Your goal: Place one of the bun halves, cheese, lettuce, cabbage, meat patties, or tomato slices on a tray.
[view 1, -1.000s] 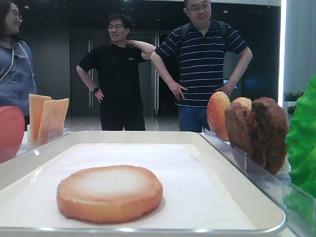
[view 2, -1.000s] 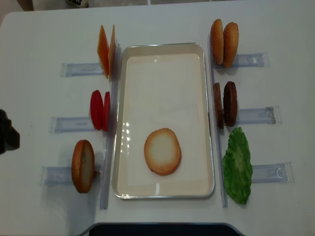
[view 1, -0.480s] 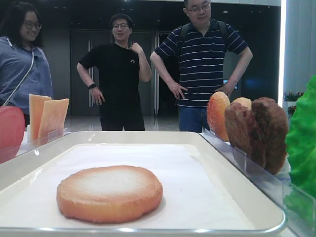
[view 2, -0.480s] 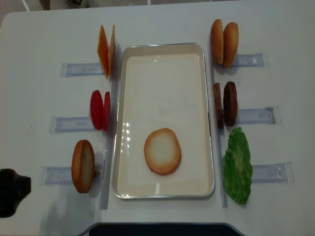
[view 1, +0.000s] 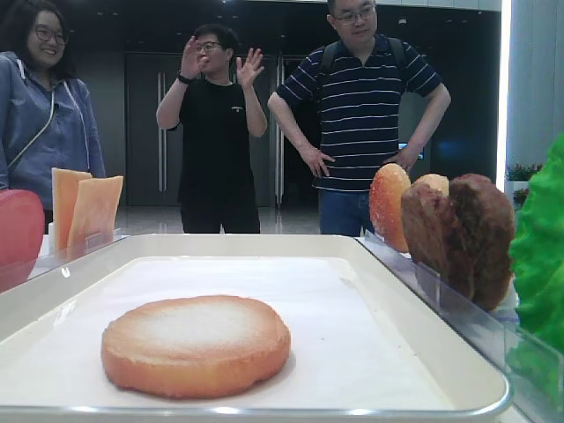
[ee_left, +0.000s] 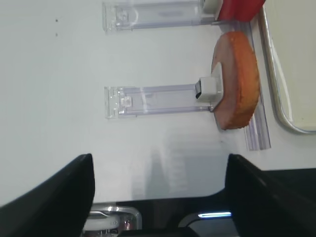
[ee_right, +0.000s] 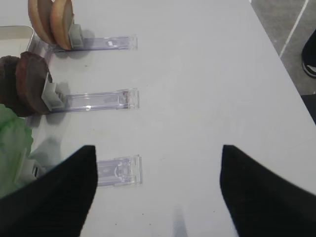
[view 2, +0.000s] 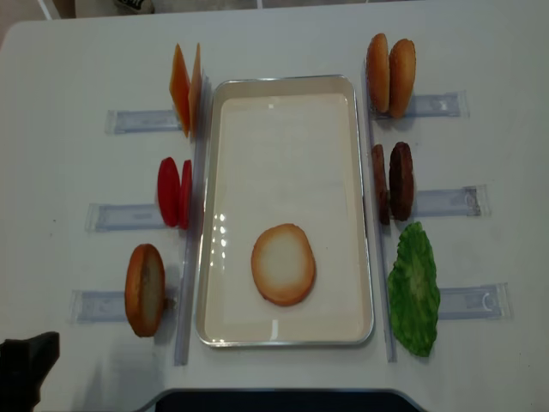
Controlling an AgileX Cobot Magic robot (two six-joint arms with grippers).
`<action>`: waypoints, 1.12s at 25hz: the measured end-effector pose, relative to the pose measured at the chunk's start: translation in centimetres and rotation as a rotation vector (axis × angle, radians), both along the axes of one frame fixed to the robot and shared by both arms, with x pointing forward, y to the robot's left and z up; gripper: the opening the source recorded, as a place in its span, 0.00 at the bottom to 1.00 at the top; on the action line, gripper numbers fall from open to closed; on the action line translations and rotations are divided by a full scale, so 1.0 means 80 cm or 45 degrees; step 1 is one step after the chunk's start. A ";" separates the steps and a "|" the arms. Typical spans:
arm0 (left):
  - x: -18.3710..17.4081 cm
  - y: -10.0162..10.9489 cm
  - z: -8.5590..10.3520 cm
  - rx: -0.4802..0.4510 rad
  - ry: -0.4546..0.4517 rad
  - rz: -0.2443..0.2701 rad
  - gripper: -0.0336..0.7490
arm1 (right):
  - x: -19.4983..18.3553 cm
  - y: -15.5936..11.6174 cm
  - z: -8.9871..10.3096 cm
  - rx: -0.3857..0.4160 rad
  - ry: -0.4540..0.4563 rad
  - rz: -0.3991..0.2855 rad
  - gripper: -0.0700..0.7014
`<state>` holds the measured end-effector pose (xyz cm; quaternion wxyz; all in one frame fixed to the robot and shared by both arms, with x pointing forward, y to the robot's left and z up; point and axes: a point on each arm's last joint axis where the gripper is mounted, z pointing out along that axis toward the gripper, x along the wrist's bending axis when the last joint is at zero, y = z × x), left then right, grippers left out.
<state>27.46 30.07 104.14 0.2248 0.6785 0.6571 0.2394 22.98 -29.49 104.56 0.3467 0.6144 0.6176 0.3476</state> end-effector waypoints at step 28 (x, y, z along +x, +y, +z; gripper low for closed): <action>-0.039 -0.007 0.000 0.048 -0.373 -0.118 0.85 | 0.000 0.000 0.000 0.000 0.000 0.000 0.77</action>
